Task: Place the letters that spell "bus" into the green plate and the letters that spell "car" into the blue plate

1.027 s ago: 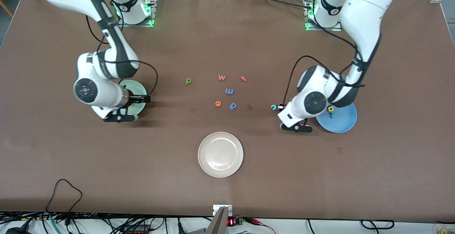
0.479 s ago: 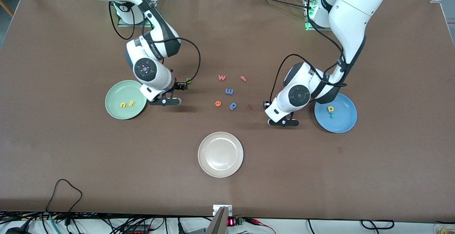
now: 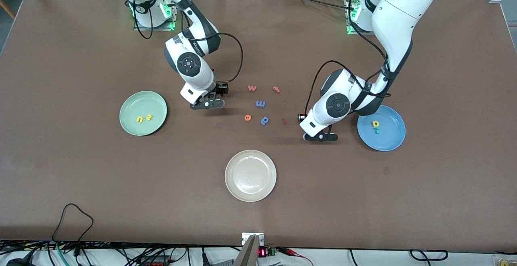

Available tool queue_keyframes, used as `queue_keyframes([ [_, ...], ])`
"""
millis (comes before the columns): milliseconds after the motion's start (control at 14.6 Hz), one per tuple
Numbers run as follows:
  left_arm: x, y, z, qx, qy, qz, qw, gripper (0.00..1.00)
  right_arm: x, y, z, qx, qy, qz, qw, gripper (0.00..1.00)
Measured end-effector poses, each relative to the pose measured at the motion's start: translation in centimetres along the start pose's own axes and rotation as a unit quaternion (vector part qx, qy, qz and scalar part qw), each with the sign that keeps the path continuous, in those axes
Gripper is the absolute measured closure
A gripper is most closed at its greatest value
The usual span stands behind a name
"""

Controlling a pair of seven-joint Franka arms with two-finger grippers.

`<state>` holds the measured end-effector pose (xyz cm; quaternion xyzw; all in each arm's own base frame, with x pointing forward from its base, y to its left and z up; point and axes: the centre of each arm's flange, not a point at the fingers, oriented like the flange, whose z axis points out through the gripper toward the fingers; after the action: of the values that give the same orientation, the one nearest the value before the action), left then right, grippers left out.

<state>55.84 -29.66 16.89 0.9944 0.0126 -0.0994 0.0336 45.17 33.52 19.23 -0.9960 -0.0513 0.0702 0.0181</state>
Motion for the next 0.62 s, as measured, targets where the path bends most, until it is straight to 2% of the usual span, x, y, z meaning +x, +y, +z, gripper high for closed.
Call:
queue_keyframes([
  [137,0.0,0.1,-0.4,-0.001,0.002,0.001,1.0,0.72,-0.5,0.6,1.2,0.0,0.001,0.002,1.0,0.47],
  [479,-0.1,0.1,-0.2,0.0,0.001,0.001,1.0,0.73,-0.6,1.0,1.8,-0.002,-0.001,0.032,0.999,0.47],
  [616,0.1,-0.3,-0.6,0.0,0.002,-0.002,1.0,0.73,-0.6,0.9,1.8,-0.002,-0.001,0.047,0.999,0.5],
])
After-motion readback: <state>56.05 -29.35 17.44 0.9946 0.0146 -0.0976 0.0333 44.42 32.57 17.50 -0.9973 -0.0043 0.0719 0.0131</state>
